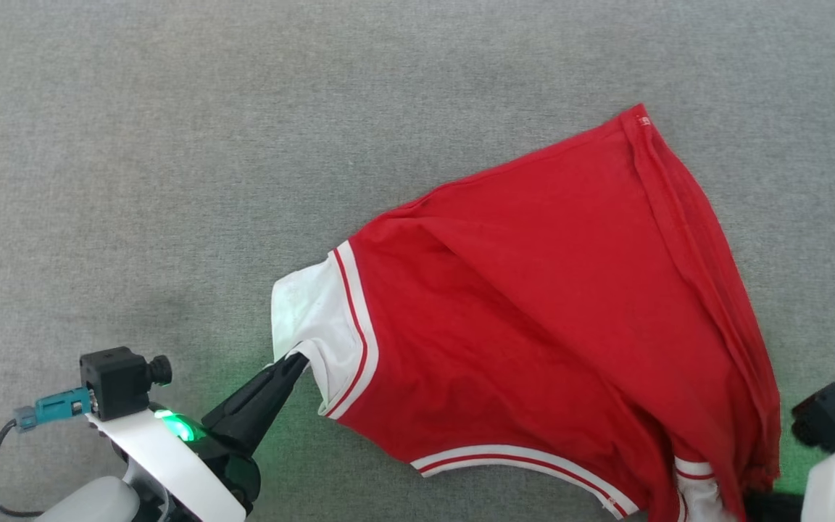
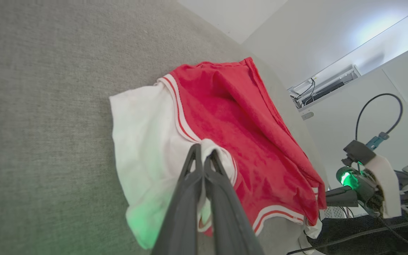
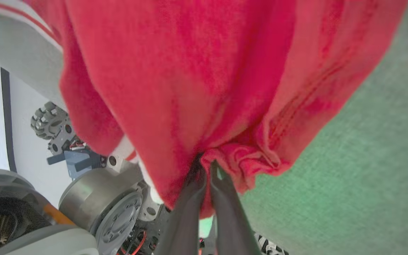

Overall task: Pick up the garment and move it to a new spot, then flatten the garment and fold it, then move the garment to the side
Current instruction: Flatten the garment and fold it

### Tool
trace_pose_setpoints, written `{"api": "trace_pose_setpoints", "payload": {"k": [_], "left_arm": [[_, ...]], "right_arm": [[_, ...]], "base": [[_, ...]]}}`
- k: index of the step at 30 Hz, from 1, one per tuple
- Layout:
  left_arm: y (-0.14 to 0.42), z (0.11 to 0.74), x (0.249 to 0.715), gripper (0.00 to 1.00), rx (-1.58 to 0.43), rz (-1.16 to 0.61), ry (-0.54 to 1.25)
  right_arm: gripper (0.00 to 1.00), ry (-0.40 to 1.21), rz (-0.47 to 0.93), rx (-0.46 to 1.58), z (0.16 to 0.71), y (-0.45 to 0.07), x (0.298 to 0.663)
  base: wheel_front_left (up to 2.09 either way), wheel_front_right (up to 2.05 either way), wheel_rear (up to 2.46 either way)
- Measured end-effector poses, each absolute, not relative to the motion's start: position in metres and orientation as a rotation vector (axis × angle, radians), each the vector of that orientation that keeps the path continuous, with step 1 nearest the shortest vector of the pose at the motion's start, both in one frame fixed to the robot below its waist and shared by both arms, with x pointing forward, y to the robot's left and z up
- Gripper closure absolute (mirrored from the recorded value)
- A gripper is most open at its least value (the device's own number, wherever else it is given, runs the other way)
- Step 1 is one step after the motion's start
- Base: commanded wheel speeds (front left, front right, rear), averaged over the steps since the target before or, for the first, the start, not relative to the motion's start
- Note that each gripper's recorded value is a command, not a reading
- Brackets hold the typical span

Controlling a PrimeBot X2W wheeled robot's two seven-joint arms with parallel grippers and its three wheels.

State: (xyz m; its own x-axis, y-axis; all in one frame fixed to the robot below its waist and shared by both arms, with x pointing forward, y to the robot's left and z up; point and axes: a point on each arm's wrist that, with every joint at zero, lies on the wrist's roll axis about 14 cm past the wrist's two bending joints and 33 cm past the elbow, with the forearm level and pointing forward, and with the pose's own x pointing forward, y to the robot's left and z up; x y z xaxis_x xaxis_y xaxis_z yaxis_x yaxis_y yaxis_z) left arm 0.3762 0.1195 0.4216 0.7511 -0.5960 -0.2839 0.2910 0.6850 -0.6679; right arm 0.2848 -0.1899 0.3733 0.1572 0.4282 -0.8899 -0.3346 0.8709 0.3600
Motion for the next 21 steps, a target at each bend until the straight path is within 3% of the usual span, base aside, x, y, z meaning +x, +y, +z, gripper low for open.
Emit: {"api": "trace_pose_setpoints", "payload": {"k": [2, 3, 12, 16, 21], "left_arm": [[0.119, 0.423, 0.377, 1.00, -0.639, -0.525, 0.512], [0.118, 0.423, 0.377, 1.00, -0.640, -0.526, 0.512], [0.119, 0.423, 0.373, 1.00, -0.653, -0.512, 0.507], [0.118, 0.424, 0.373, 1.00, -0.664, -0.505, 0.500], [0.113, 0.421, 0.380, 1.00, -0.687, -0.499, 0.494]], "right_arm": [[0.23, 1.251, 0.524, 0.087, 0.380, -0.192, 0.294], [0.00, 1.226, 0.512, 0.085, 0.383, -0.194, 0.299], [0.00, 1.006, 0.427, 0.008, 0.441, -0.226, 0.354], [0.00, 0.830, 0.390, -0.092, 0.481, -0.238, 0.408], [0.00, 0.681, 0.426, -0.119, 0.495, -0.212, 0.476]], "base": [[0.00, 0.00, 0.00], [0.00, 0.00, 0.00], [0.00, 0.00, 0.00], [0.00, 0.00, 0.00], [0.00, 0.00, 0.00]]}}
